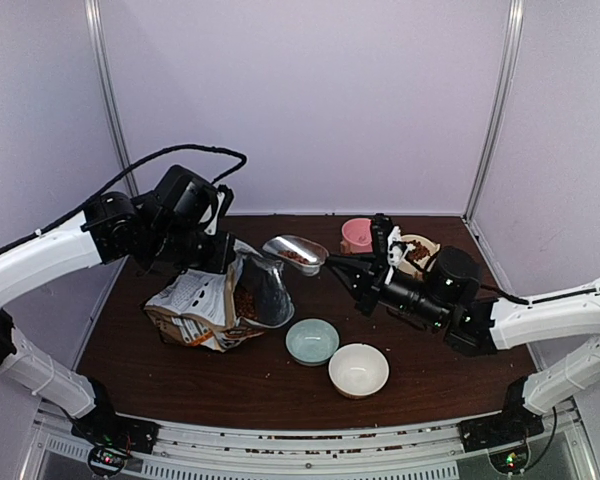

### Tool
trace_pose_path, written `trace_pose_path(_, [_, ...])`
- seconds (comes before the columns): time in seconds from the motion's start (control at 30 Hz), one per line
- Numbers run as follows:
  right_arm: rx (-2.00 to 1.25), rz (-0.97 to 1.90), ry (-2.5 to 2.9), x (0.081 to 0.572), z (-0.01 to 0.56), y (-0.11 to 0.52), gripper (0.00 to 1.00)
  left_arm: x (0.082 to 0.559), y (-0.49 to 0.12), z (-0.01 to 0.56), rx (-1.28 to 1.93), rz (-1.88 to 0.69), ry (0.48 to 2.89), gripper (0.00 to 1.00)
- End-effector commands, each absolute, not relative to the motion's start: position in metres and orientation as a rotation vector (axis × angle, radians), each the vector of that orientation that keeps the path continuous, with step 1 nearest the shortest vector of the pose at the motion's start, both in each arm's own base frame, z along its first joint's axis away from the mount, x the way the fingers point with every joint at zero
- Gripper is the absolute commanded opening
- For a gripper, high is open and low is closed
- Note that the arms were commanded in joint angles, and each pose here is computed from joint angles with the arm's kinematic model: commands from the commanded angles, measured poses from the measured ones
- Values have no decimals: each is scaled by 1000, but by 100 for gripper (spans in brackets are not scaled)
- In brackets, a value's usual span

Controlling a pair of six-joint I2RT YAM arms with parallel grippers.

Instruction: Serve the pet food

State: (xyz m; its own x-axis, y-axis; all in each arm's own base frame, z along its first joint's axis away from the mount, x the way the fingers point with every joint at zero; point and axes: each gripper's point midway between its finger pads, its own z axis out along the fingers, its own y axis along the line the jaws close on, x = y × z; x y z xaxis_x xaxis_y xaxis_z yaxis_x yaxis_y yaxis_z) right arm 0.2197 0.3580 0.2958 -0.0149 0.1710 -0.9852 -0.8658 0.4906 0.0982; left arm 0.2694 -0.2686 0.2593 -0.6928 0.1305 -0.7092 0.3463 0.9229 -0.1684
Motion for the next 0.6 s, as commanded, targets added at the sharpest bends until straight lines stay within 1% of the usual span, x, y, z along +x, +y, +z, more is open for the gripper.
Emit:
trace_pose_path(0.0, [-554, 822, 1365, 262, 323, 327, 0, 272, -259, 274, 282, -376, 2278, 0])
trace_pose_path(0.3, [-475, 513, 1594, 354, 298, 243, 0, 272, -258, 275, 283, -386, 2258, 0])
trace_pose_path(0.57, [-495, 402, 1757, 406, 267, 212, 0, 271, -260, 274, 296, -395, 2259, 0])
